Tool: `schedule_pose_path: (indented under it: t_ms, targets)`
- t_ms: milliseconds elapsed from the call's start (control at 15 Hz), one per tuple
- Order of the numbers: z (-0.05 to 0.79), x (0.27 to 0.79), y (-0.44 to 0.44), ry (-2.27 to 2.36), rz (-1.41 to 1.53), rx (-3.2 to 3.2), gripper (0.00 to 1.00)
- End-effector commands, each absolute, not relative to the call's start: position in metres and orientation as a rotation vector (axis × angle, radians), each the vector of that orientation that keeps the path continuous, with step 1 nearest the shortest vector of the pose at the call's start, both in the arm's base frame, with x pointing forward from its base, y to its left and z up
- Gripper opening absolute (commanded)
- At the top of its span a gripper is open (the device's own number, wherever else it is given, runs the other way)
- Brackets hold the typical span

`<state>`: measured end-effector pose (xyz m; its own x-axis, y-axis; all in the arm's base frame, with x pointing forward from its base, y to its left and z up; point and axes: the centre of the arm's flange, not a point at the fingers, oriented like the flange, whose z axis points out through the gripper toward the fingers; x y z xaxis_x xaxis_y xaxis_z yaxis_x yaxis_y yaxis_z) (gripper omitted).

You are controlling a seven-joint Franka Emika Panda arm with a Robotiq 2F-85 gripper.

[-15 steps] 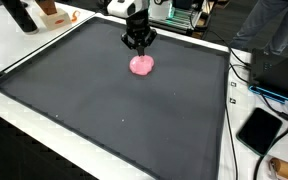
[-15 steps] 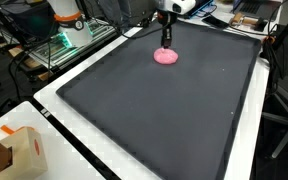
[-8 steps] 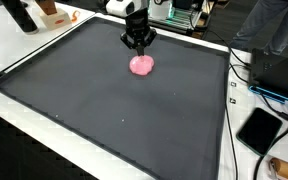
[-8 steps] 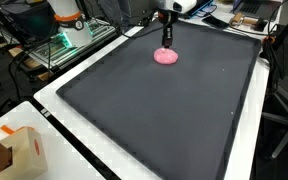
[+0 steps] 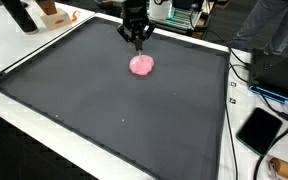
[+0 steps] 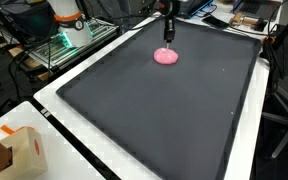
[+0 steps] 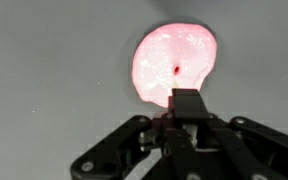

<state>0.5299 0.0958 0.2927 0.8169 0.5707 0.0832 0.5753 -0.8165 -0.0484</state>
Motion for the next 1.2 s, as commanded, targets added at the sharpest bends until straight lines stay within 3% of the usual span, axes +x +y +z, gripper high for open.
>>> schedule_pose_path:
  t_ms: [0, 933, 1000, 1133]
  targets:
    - [0.329, 0.524, 0.092, -0.897, -0.094, -2.941, 0.03]
    - [0.444, 0.508, 0.108, -0.947, -0.105, -2.939, 0.03]
    - [0.437, 0.514, 0.105, -0.949, -0.122, -2.933, 0.13]
    - [0.441, 0.513, 0.108, -0.957, -0.131, -2.931, 0.13]
